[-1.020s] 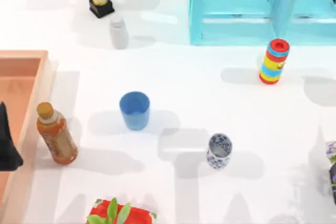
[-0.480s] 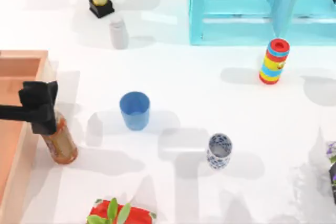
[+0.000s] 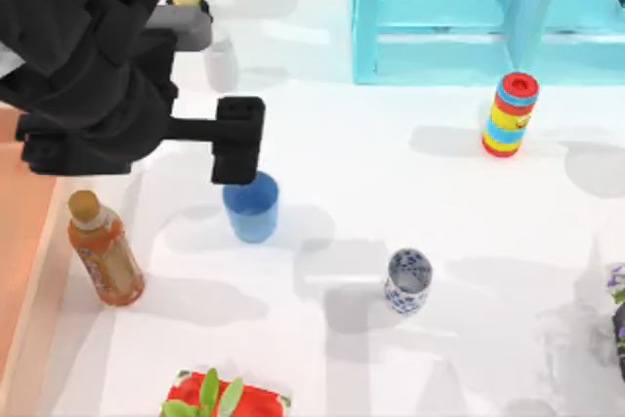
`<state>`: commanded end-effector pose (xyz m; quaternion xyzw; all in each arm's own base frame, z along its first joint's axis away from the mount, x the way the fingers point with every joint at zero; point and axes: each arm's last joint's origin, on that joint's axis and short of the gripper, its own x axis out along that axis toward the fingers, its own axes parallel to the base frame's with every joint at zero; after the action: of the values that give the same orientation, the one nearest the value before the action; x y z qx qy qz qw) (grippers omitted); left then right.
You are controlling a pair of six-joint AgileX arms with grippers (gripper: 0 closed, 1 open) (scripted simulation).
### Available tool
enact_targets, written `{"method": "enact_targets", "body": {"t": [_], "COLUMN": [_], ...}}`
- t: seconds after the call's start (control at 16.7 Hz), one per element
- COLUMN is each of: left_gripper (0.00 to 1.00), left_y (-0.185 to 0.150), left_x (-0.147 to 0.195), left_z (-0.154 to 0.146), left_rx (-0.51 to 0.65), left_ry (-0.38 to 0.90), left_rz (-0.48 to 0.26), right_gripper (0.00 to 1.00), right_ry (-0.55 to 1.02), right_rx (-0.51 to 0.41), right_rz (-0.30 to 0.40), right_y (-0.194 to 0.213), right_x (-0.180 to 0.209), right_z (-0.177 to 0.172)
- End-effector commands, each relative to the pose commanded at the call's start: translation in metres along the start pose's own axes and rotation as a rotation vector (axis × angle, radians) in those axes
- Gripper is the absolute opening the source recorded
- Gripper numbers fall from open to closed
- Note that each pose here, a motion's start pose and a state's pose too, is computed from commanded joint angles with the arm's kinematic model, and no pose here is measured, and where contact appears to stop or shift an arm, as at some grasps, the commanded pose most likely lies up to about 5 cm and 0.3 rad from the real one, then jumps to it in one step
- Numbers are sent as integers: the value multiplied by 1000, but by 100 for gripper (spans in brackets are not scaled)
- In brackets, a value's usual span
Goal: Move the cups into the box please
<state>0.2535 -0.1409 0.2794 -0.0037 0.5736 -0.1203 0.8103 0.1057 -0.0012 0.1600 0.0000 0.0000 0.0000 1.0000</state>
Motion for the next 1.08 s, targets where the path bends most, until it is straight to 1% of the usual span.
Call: {"method": "enact_targets", "body": {"t": [0.18, 0.3, 0.42, 0.54, 0.72, 0.84, 1.08], "left_gripper": [100, 100, 100, 100, 100, 100, 100], "left_y": [-29, -44, -55, -62, -67, -68, -68], "left_x": [32, 52, 69, 82, 93, 96, 96], "left_z": [32, 51, 67, 80, 96, 101, 102], "left_rx": [-18, -39, -66, -94, -131, -144, -146], "left_ry": [188, 272, 321, 343, 345, 340, 339], "left_rz": [70, 114, 146, 165, 174, 174, 174], "right_gripper": [100, 100, 100, 100, 100, 100, 100], "right_ry": [0, 0, 0, 0, 0, 0, 0], "right_rx": [0, 0, 0, 0, 0, 0, 0], "right_rz": [0, 0, 0, 0, 0, 0, 0], "right_y": [0, 0, 0, 0, 0, 0, 0], "right_x": [0, 0, 0, 0, 0, 0, 0], "right_z": [0, 0, 0, 0, 0, 0, 0]}}
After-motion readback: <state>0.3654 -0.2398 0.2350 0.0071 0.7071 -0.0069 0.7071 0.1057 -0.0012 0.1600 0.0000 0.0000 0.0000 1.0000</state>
